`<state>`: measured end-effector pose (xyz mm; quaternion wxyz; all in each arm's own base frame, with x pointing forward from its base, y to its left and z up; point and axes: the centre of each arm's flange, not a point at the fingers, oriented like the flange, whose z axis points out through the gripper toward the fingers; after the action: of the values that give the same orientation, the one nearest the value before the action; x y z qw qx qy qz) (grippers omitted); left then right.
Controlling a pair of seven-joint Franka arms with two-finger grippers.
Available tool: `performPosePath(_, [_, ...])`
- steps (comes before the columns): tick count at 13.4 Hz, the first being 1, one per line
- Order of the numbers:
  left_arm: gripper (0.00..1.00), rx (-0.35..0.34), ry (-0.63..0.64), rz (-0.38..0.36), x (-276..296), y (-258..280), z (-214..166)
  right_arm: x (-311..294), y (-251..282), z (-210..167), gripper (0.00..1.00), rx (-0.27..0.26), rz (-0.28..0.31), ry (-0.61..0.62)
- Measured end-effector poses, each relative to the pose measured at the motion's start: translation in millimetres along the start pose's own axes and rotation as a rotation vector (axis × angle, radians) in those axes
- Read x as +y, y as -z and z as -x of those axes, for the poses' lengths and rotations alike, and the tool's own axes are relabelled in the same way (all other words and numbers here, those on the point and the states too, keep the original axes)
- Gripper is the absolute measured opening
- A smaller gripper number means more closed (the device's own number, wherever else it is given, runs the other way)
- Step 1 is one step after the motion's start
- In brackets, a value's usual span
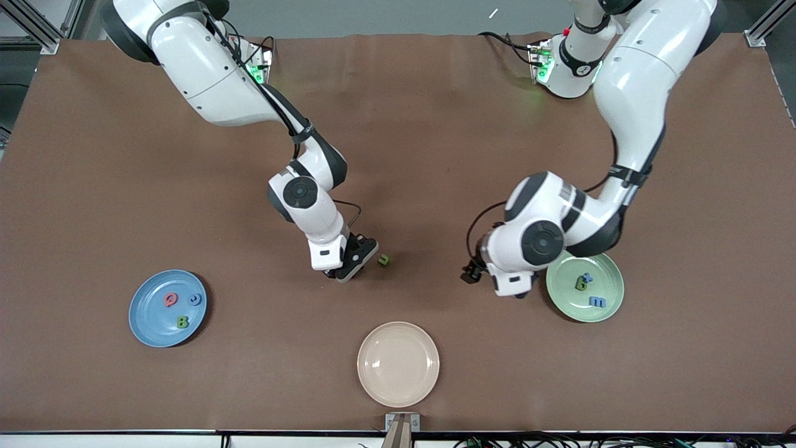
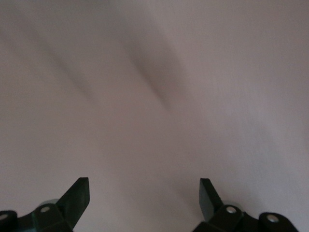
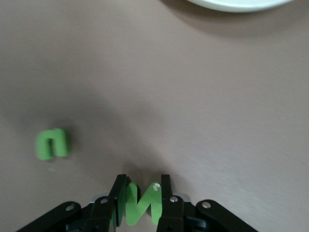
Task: Sort uppercase to blue plate, lowercase to green plate
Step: 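Grasp the green N with the right gripper while the left gripper reaches u, then drop the N on the blue plate while the left gripper grasps u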
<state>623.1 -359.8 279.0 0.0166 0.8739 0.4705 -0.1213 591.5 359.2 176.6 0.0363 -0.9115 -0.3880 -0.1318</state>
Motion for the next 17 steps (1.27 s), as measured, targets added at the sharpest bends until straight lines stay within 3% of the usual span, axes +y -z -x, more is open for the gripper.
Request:
performPosePath(3, [0.99, -0.009, -0.033, 0.102, 17, -20, 57, 50, 15, 4, 0.33, -0.089, 0.020, -0.061])
performPosePath(5, [0.96, -0.028, -0.051, 0.198, 29, -34, 78, 90, 45, -2, 0.33, -0.157, 0.040, -0.109])
performPosePath(7, [0.90, -0.020, -0.069, 0.249, 40, -52, 93, 132, 76, 3, 0.33, -0.190, 0.062, -0.163])
performPosePath(8, [0.85, -0.006, -0.080, 0.259, 46, -60, 101, 156, 87, 14, 0.33, -0.212, 0.069, -0.190])
performPosePath(13, [0.77, 0.044, -0.127, 0.286, 60, -78, 134, 275, 108, 106, 0.33, -0.332, 0.069, -0.373])
performPosePath(17, [0.73, 0.105, -0.157, 0.289, 65, -97, 149, 322, 112, 153, 0.33, -0.353, 0.069, -0.460])
